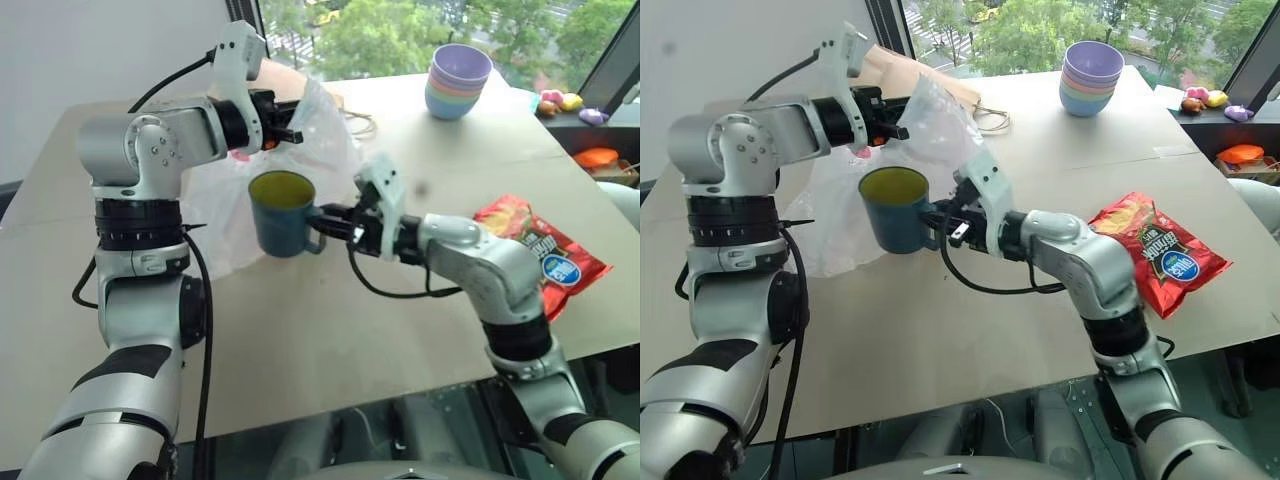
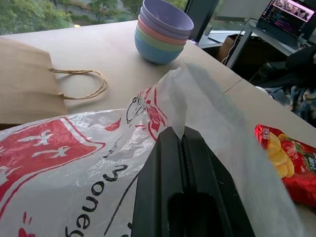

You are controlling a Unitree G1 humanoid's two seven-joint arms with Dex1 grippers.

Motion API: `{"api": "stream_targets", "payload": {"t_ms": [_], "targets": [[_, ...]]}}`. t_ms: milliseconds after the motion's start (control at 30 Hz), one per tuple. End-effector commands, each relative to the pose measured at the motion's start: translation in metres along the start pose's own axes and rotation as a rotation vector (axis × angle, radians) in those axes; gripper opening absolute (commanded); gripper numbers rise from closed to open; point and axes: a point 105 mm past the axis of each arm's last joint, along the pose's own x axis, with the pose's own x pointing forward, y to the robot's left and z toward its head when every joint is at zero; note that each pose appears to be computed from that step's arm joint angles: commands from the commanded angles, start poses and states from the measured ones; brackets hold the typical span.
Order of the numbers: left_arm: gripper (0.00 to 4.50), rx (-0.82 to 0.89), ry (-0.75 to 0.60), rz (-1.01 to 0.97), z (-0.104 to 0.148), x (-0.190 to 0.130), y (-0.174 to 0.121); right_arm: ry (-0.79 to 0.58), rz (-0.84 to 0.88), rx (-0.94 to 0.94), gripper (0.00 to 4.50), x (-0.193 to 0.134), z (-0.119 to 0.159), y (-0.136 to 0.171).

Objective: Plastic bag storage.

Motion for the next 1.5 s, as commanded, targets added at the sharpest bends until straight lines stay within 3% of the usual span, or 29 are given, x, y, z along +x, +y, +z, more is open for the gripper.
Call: {"api": "stream_targets", "payload": {"t_ms": [33,167,300,467,600,800,933,1200,1367,1500], "targets": [[0.00,0.064,-0.052,0.007,0.019,-0.004,-0.004,0.006,0.131,-0.064,0.35,-0.001,0.008,0.028],[0.00,0.084,-0.061,0.023,0.019,-0.002,0.000,0.092,0.164,-0.104,0.35,-0.007,-0.007,0.028],[0.00,0.098,-0.055,-0.028,0.019,0.001,-0.009,0.079,0.063,-0.071,0.35,0.010,-0.006,0.001],[0.00,0.106,-0.009,-0.041,0.009,-0.015,-0.008,-0.057,-0.169,0.098,0.35,0.014,0.010,-0.044],[0.00,0.084,0.044,-0.048,-0.004,-0.034,-0.004,-0.122,-0.260,0.202,0.35,-0.002,0.017,-0.063],[0.00,0.017,0.040,-0.104,-0.003,-0.039,-0.018,-0.093,-0.319,0.205,0.35,-0.029,0.010,-0.080],[0.00,-0.023,0.033,-0.115,0.000,-0.036,-0.025,-0.072,-0.276,0.188,0.35,-0.046,0.011,-0.072],[0.00,-0.061,0.019,-0.126,0.005,-0.031,-0.027,0.024,0.109,0.094,0.35,-0.067,0.002,0.007],[0.00,-0.053,0.027,-0.141,0.006,-0.028,-0.032,-0.019,0.228,0.089,0.35,-0.077,0.012,0.026],[0.00,-0.065,0.027,-0.157,0.004,-0.025,-0.036,-0.088,0.124,0.146,0.35,-0.065,0.023,0.007]]}}
